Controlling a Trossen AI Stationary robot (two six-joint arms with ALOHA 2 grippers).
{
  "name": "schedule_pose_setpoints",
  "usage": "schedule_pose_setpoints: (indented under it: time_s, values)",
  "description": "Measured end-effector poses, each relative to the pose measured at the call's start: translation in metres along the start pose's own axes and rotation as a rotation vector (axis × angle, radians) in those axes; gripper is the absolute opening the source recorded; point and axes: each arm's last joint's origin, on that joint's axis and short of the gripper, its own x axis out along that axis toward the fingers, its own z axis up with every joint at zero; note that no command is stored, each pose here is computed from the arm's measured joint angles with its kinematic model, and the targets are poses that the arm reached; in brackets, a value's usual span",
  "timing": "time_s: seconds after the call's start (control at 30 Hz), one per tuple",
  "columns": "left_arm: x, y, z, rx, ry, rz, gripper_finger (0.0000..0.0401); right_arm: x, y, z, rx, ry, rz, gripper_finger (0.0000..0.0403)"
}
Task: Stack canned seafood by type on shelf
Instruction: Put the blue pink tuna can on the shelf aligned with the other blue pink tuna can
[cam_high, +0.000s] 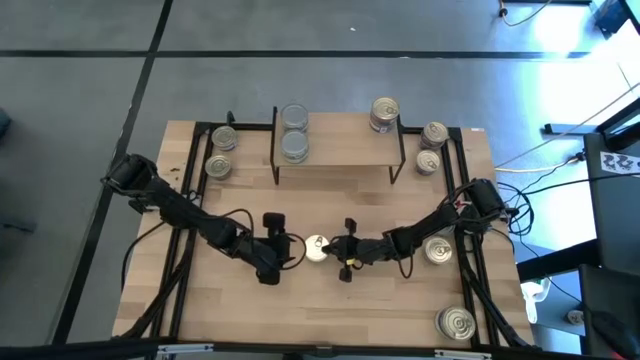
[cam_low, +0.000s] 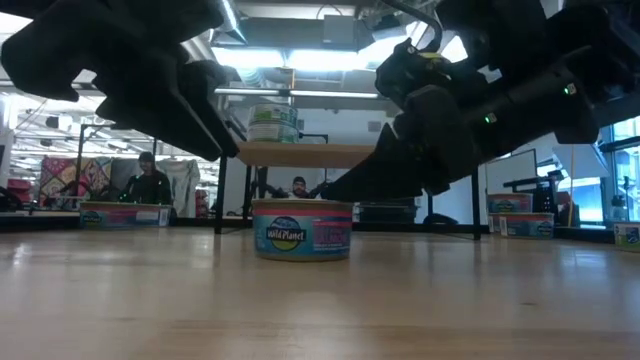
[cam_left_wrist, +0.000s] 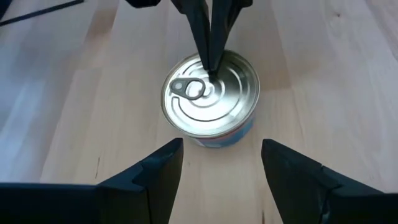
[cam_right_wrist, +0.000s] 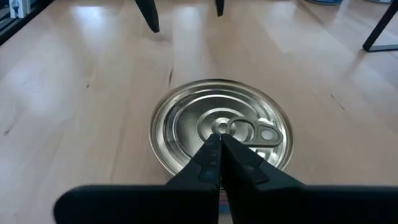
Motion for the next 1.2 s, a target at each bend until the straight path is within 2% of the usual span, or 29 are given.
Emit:
schedule_pose_setpoints:
  time_s: [0.27, 0.43, 0.57, 0.83, 0.93, 1.07, 1.2]
  values:
    - [0.003, -0.001, -0.001, 0.023, 0.004, -0.001, 0.0217, 0.000, 0.000, -0.003, -0.012, 0.029, -0.004, 0.0014]
    - [0.019, -0.006, -0.006, 0.009, 0.020, -0.037, 0.0220, -0.003, 0.005, -0.007, -0.035, 0.044, -0.025, 0.0014]
    - [0.031, -0.004, -0.012, 0.045, 0.062, -0.019, 0.0238, -0.003, 0.006, -0.007, -0.036, 0.038, -0.025, 0.0014]
    - [0.033, 0.002, -0.009, 0.123, 0.060, -0.009, 0.0289, -0.003, 0.006, -0.008, -0.037, 0.040, -0.023, 0.0014]
    - [0.033, 0.002, -0.006, 0.223, 0.051, -0.012, 0.0297, -0.003, 0.006, -0.008, -0.037, 0.040, -0.023, 0.0014]
    - [0.031, -0.002, -0.004, 0.451, 0.037, -0.019, 0.0299, -0.003, 0.006, -0.008, -0.037, 0.041, -0.020, 0.0014]
    - [0.036, -0.008, -0.007, 0.626, 0.033, 0.005, 0.0299, -0.003, 0.006, -0.008, -0.037, 0.041, -0.020, 0.0014]
